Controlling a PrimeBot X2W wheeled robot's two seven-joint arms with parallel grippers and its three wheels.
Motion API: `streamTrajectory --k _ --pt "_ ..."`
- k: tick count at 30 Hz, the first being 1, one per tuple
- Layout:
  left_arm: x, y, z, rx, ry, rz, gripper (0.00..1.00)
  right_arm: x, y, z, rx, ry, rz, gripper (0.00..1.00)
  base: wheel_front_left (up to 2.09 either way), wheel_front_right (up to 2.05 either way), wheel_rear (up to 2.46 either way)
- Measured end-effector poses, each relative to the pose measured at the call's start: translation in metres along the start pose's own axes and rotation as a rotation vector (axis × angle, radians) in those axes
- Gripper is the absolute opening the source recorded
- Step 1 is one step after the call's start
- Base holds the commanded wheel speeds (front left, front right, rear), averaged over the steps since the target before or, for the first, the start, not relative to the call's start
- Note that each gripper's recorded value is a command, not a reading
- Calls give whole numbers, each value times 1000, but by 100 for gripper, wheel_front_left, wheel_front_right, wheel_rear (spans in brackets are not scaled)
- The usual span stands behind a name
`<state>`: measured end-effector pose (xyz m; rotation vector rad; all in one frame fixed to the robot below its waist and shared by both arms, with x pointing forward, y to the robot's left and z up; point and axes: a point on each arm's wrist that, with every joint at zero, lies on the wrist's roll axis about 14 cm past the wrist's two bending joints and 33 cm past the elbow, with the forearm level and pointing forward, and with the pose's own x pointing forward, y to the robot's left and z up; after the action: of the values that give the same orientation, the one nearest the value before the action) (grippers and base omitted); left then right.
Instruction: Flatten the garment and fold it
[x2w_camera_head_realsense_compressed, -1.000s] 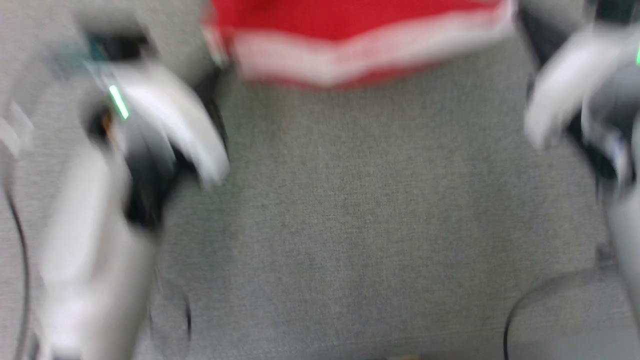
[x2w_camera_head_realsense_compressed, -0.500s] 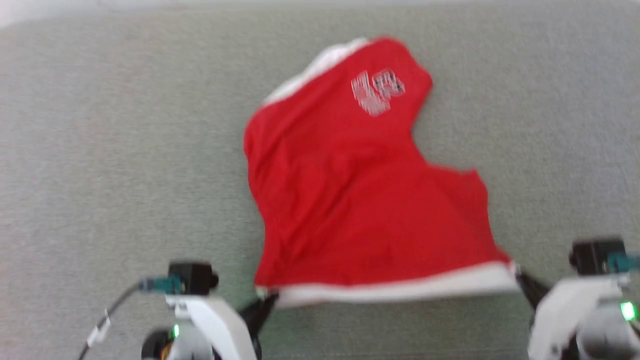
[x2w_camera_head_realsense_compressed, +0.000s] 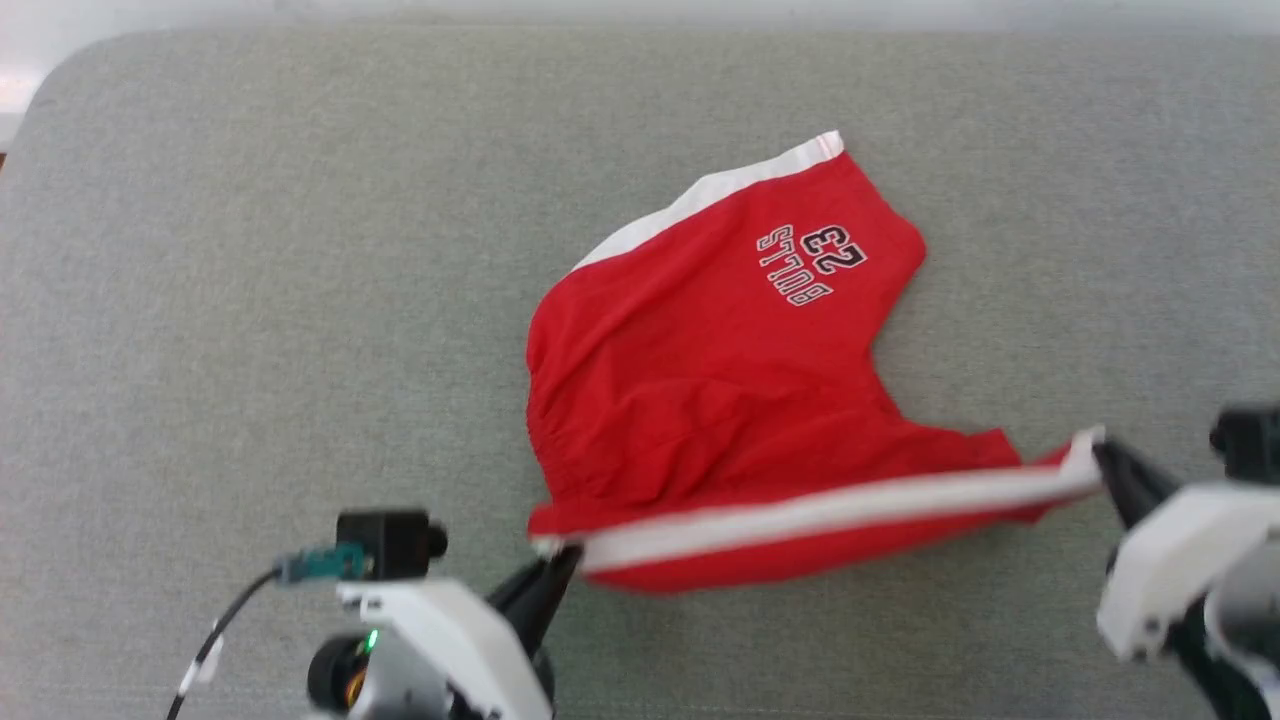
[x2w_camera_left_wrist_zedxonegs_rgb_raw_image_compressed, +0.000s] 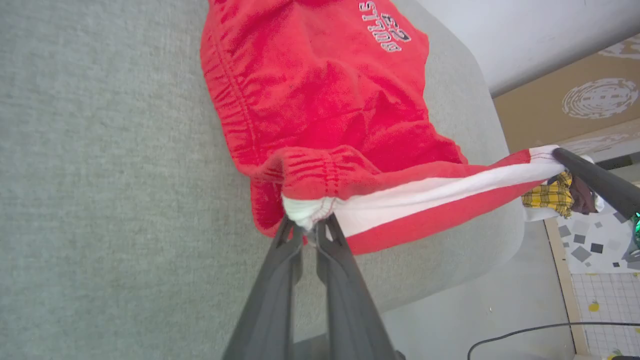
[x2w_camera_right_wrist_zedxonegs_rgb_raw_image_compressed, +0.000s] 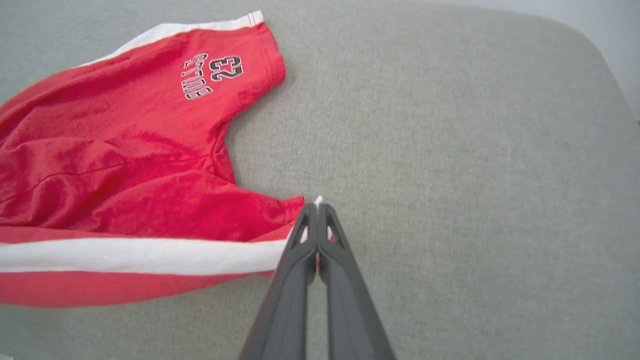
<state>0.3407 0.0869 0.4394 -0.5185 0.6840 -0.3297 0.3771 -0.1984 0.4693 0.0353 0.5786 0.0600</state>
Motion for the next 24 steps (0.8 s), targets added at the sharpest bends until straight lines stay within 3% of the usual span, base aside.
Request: streamTrajectory --k 9,24 --pt "41 3 53 -14 -134 22 0 76 17 78 -174 -118 79 0 0 0 0" --pt "96 55 100 -142 -257 140 0 209 64 125 -290 -124 180 0 0 0 0"
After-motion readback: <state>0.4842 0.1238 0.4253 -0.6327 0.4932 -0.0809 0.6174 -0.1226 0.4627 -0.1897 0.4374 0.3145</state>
